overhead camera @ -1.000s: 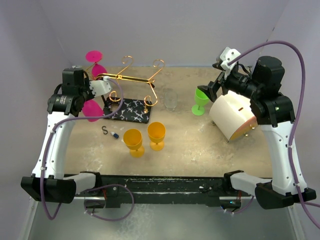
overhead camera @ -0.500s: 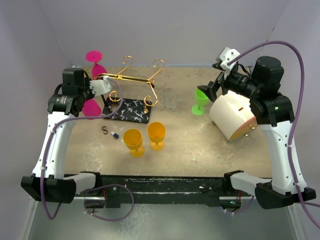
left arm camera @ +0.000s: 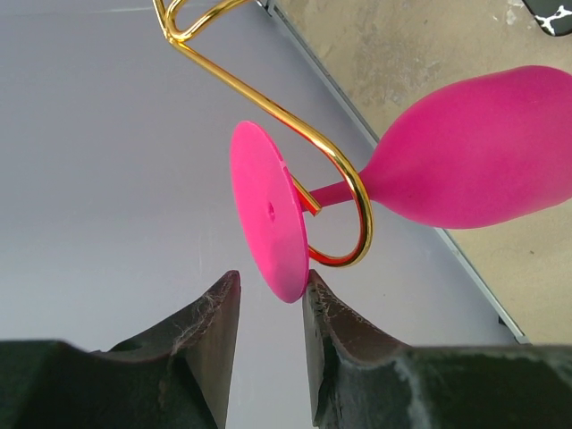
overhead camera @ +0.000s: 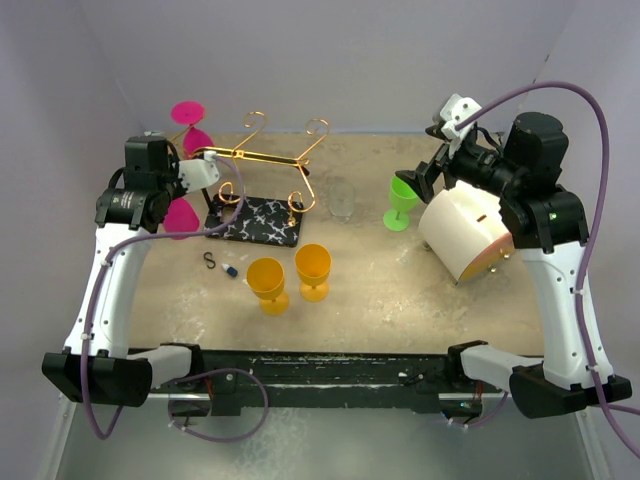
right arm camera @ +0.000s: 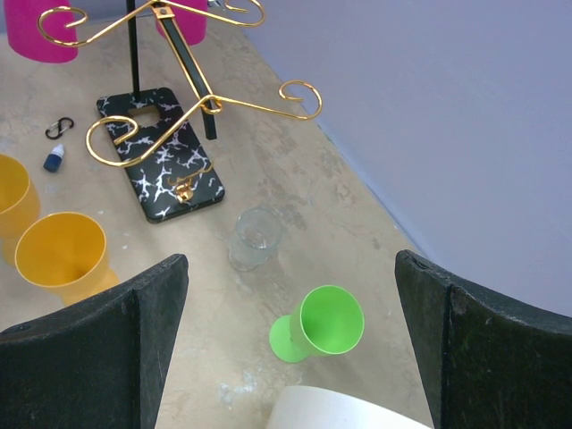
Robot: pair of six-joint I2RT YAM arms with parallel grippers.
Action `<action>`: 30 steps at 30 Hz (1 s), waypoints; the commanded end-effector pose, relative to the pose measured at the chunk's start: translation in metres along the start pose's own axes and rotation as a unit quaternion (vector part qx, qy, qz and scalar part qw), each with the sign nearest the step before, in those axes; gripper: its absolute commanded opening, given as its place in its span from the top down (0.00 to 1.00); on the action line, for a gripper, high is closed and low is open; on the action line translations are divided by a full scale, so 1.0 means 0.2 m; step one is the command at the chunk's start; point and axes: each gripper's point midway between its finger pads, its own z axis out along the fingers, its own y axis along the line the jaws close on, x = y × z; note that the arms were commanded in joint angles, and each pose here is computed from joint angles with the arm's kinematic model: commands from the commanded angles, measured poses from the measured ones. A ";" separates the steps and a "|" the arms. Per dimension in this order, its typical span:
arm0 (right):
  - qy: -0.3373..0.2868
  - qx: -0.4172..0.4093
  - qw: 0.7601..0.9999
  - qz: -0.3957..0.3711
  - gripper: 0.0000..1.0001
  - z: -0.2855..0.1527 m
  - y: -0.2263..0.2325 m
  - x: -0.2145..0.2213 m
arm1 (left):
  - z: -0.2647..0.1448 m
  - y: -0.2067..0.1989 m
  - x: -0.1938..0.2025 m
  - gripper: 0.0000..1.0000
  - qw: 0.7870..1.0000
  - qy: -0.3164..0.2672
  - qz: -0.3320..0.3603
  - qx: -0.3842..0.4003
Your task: Place the wine glass upside down on the wine glass rack
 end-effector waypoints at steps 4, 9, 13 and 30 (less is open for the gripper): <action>-0.023 0.002 1.000 -0.006 0.00 -0.02 0.00 -0.06 | -0.02 0.07 0.02 0.62 0.999 0.016 0.002 -0.033; -0.022 0.002 1.000 -0.006 0.00 -0.02 0.00 -0.06 | 0.00 0.03 0.05 0.59 0.999 0.027 0.009 -0.025; -0.021 0.002 1.000 -0.004 0.00 -0.02 0.00 -0.05 | 0.00 0.01 0.06 0.56 0.999 0.031 0.011 -0.019; -0.019 0.002 1.000 -0.003 0.00 -0.01 -0.01 -0.04 | 0.01 -0.05 0.08 0.41 0.999 0.044 0.012 -0.002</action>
